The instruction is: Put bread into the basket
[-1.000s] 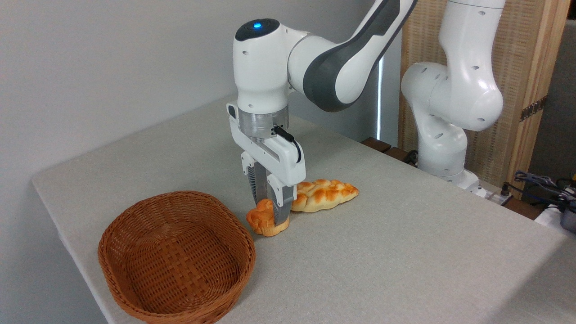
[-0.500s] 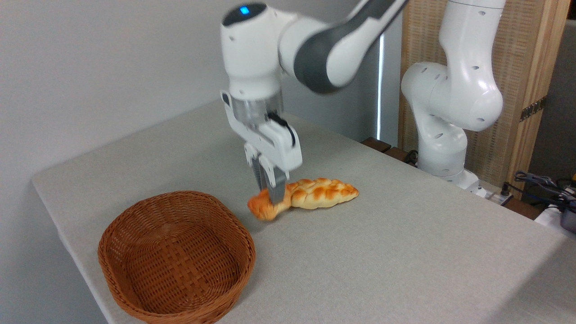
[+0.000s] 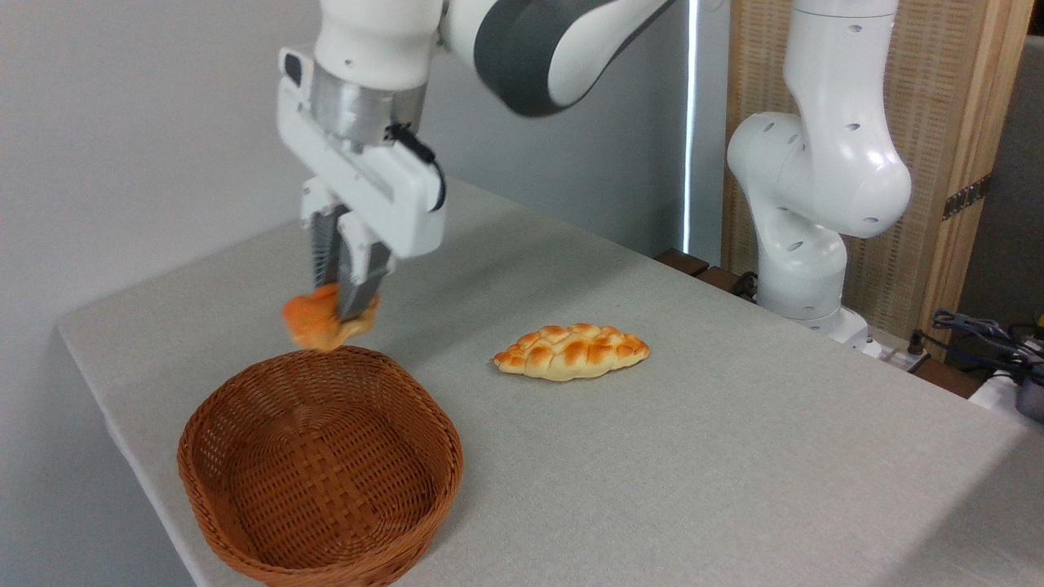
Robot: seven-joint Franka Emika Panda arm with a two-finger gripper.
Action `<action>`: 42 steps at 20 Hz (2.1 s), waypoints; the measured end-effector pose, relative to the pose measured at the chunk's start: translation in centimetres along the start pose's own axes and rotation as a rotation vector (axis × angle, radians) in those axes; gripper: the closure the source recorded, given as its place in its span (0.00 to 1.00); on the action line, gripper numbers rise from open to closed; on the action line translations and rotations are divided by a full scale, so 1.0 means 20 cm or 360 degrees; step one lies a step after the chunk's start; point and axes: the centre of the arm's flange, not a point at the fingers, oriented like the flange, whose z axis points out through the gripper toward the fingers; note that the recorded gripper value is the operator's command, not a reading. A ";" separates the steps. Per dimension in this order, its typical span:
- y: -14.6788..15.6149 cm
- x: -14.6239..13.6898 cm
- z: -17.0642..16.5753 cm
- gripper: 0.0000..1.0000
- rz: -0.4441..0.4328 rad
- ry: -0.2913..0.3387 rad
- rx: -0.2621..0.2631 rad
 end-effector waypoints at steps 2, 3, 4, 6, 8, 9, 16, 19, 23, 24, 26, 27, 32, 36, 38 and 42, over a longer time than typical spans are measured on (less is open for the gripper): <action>-0.06 0.03 0.07 0.31 -0.0014 0.0041 0.0059; -0.08 0.03 0.12 0.24 -0.0020 0.0044 0.0075; -0.09 0.03 0.16 0.17 -0.0020 0.0035 0.0082; -0.10 0.03 0.23 0.00 -0.0014 0.0006 0.0084; -0.11 0.04 0.27 0.00 -0.0007 0.0001 0.0092; -0.11 0.04 0.28 0.00 -0.0005 0.0008 0.0100; -0.08 0.07 0.30 0.00 0.0017 0.0009 0.0095; -0.03 0.10 0.32 0.00 0.0044 0.0004 0.0079; 0.02 0.12 0.37 0.00 0.0069 -0.0011 0.0058; 0.02 0.12 0.37 0.00 0.0069 -0.0012 0.0058; 0.02 0.12 0.37 0.00 0.0069 -0.0012 0.0058; 0.02 0.12 0.37 0.00 0.0069 -0.0012 0.0058; 0.01 0.12 0.34 0.00 0.0067 -0.0012 0.0053; -0.04 0.08 0.06 0.00 0.0027 -0.0169 -0.0106; -0.08 0.04 -0.19 0.00 0.0005 -0.0255 -0.0169; -0.11 -0.01 -0.37 0.00 0.0073 -0.0515 -0.0023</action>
